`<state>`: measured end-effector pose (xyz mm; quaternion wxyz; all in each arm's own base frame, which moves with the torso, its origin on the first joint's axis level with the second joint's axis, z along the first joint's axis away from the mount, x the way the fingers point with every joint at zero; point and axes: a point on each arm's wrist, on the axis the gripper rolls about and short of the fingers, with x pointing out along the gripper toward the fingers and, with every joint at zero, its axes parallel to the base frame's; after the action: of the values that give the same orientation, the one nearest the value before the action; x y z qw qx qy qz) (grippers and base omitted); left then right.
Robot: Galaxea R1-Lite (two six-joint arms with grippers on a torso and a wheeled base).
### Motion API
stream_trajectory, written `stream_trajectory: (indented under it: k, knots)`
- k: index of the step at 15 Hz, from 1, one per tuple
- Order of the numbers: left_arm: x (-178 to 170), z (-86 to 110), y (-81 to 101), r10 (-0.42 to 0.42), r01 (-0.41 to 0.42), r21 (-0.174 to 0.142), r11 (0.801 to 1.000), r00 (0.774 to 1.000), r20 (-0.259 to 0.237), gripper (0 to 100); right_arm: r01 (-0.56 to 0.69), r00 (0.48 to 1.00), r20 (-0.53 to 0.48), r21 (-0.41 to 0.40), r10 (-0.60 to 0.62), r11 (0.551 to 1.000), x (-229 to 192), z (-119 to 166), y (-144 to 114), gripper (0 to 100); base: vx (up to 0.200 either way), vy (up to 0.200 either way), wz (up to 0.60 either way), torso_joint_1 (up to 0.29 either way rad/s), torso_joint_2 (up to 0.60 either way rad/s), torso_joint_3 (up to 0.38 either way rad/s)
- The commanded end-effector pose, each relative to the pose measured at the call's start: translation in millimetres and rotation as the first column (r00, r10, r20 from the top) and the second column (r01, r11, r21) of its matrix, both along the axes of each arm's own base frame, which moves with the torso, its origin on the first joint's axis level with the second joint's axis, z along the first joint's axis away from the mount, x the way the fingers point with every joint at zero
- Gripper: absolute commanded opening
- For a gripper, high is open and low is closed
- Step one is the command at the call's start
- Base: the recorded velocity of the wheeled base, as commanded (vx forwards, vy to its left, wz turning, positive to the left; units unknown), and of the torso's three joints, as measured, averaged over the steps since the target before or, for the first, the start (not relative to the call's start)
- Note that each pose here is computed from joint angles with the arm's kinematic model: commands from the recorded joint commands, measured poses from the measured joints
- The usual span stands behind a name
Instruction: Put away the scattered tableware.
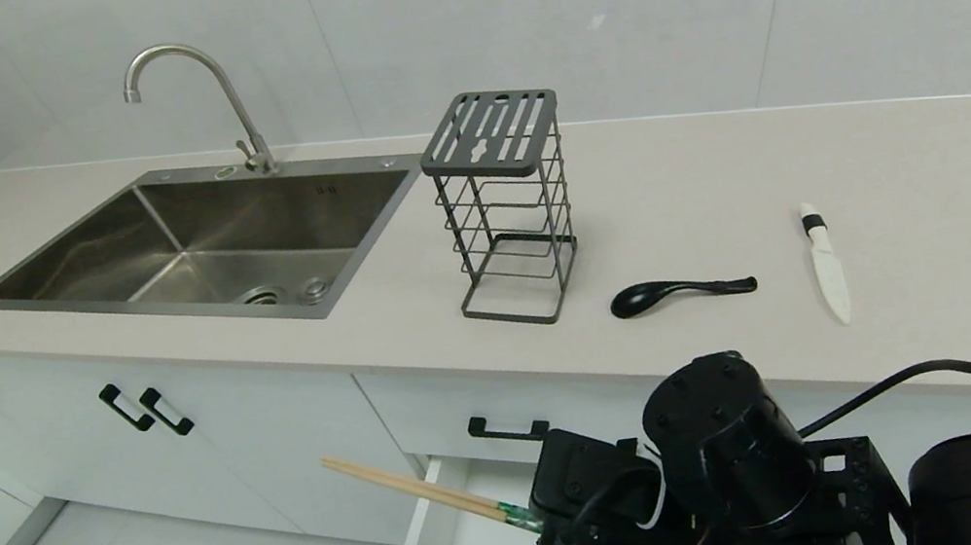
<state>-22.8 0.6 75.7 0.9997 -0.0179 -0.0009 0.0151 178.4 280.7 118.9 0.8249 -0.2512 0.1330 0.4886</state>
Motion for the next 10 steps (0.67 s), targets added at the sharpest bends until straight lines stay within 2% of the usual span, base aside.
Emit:
stream_trajectory:
  k: [1, 3, 8, 10]
  knots:
    - [-0.1, 0.4, 0.0, 0.0, 0.0, -0.001, 1.0, 1.0, 0.002, 100, 0.002, 1.0, 0.001, -0.002, -0.002, 1.0, -0.2, -0.4, -0.1, 0, 0.0, 0.0, 0.0, -0.076, 0.15, 0.076]
    - [-0.1, 0.4, 0.0, 0.0, 0.0, 0.0, 1.0, 1.0, 0.002, 100, 0.019, 1.0, 0.004, -0.009, -0.019, 1.0, -0.2, -1.3, -0.8, 0, 0.0, 0.0, 0.0, -0.119, 0.23, 0.122]
    - [0.0, 0.0, 0.0, 0.0, 0.0, -0.001, 1.0, 1.0, 0.0, 100, 0.028, 1.0, 0.002, -0.013, -0.028, 1.0, -0.2, -2.5, -1.2, 0, 0.0, 0.0, 0.0, -0.235, 0.47, 0.226]
    - [-0.1, 0.4, 0.0, 0.0, 0.0, -0.001, 1.0, 1.0, 0.002, 100, 0.028, 1.0, -0.004, -0.02, -0.029, 0.999, -0.1, -5.3, -1.0, 0, 0.0, 0.0, 0.0, -0.102, 0.2, 0.1]
